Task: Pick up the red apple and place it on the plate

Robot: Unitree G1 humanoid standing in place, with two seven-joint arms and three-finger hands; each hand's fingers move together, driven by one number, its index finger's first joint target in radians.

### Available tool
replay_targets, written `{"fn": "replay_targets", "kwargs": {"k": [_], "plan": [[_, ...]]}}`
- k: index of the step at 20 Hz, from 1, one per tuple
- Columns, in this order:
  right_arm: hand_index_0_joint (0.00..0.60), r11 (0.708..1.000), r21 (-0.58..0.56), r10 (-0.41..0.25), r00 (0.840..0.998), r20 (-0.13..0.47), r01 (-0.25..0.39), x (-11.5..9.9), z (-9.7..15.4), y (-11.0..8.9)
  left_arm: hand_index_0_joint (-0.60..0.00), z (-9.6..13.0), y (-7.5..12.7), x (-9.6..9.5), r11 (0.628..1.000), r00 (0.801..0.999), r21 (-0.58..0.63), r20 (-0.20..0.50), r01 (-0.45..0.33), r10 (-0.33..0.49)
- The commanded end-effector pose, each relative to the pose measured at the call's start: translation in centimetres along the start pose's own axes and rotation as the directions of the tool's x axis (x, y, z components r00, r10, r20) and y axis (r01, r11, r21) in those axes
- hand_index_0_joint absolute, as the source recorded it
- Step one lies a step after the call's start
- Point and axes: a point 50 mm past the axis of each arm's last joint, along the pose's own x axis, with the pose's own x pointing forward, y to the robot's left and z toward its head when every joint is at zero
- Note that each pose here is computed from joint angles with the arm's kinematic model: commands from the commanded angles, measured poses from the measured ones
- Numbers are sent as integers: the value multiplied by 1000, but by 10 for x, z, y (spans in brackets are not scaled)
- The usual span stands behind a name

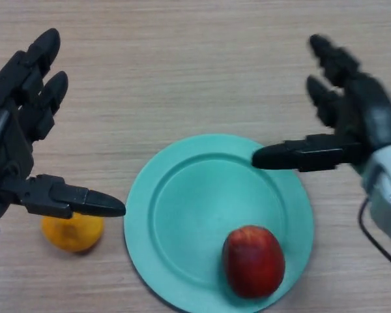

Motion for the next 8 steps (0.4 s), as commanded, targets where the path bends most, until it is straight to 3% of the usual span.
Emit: {"fn": "replay_targets", "kwargs": {"k": [1, 2, 3, 4, 8], "plan": [[0, 995, -85, -20, 945, 325, 50, -15, 39, -21, 0, 48, 14, -8, 992, 936, 50, 340, -120, 96], [0, 993, -99, -24, 936, 352, 63, -18, 40, -25, 0, 49, 14, -8, 992, 933, 49, 346, -118, 94], [0, 991, -99, -41, 913, 406, 89, -24, 44, -31, 0, 47, 15, -6, 995, 939, 3, 330, -101, 94], [0, 990, -103, -45, 904, 424, 97, -26, 47, -33, 0, 45, 16, -4, 995, 942, -13, 322, -99, 98], [0, 980, -175, -21, 920, 391, 97, -26, 48, -38, 0, 26, 6, 2, 997, 947, 0, 313, -79, 75]]}}
